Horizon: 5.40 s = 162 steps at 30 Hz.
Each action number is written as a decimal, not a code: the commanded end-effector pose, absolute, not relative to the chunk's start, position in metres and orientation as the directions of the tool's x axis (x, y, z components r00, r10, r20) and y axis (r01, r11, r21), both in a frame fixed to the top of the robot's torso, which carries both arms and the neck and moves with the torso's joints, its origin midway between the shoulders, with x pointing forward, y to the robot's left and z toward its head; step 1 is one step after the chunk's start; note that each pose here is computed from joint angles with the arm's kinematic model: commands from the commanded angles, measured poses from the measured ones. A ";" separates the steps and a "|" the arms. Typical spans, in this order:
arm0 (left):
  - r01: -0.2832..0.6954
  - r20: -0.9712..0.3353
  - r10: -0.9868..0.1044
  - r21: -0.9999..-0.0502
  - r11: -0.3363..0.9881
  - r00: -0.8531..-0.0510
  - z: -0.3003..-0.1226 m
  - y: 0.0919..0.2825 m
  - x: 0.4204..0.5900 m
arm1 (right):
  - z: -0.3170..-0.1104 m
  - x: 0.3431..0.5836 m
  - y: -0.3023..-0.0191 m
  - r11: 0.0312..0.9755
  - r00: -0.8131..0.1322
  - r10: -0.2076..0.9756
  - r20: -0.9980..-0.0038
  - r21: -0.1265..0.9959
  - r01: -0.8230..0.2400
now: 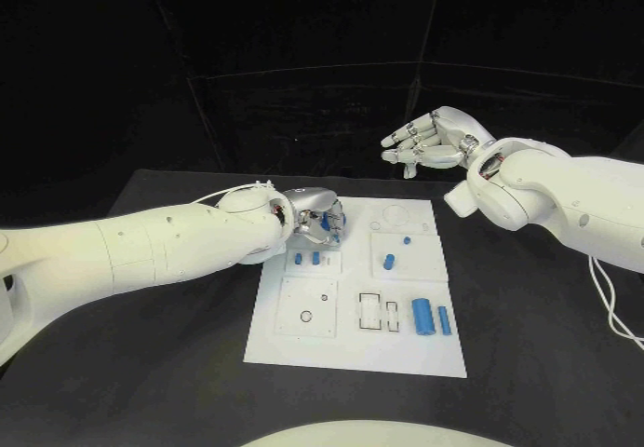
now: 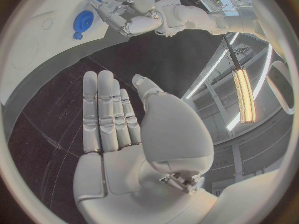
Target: Assemble the parts on the task board
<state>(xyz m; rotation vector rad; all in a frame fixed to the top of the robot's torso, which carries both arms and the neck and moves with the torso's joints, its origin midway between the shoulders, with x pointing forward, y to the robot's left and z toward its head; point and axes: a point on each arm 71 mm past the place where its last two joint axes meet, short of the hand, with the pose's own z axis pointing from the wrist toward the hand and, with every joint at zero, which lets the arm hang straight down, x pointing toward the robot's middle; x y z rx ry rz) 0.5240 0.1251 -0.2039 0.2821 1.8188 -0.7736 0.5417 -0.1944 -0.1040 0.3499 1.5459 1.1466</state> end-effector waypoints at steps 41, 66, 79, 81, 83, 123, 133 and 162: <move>0.415 -0.871 -0.223 -0.416 0.809 -0.439 -0.196 0.178 0.527 | -0.104 0.541 -0.196 0.479 -0.332 0.738 -0.588 0.802 -0.356; 0.407 -0.864 -0.196 -0.404 0.819 -0.463 -0.203 0.172 0.529 | -0.104 0.541 -0.195 0.478 -0.333 0.737 -0.588 0.802 -0.357; 0.409 -0.859 -0.186 -0.404 0.818 -0.477 -0.204 0.171 0.527 | -0.104 0.541 -0.195 0.478 -0.334 0.737 -0.588 0.802 -0.357; 0.412 -0.860 -0.187 -0.406 0.816 -0.476 -0.204 0.170 0.527 | -0.104 0.541 -0.195 0.478 -0.334 0.737 -0.588 0.802 -0.357; 0.415 -0.860 -0.189 -0.407 0.814 -0.474 -0.204 0.169 0.527 | -0.104 0.541 -0.195 0.478 -0.333 0.737 -0.588 0.802 -0.357; 0.387 -0.868 -0.246 -0.425 0.818 -0.432 -0.200 0.193 0.527 | -0.104 0.545 -0.207 0.512 -0.291 0.734 -0.614 0.781 -0.356; 0.325 -0.772 -0.500 -0.625 0.710 -0.392 -0.189 0.218 0.527 | -0.120 0.541 -0.223 0.657 -0.260 0.593 -0.762 0.644 -0.392; 0.060 0.062 -0.925 -0.994 -0.091 -0.376 -0.172 0.236 0.509 | -0.188 0.494 -0.217 0.838 -0.155 0.031 -0.987 0.110 -0.534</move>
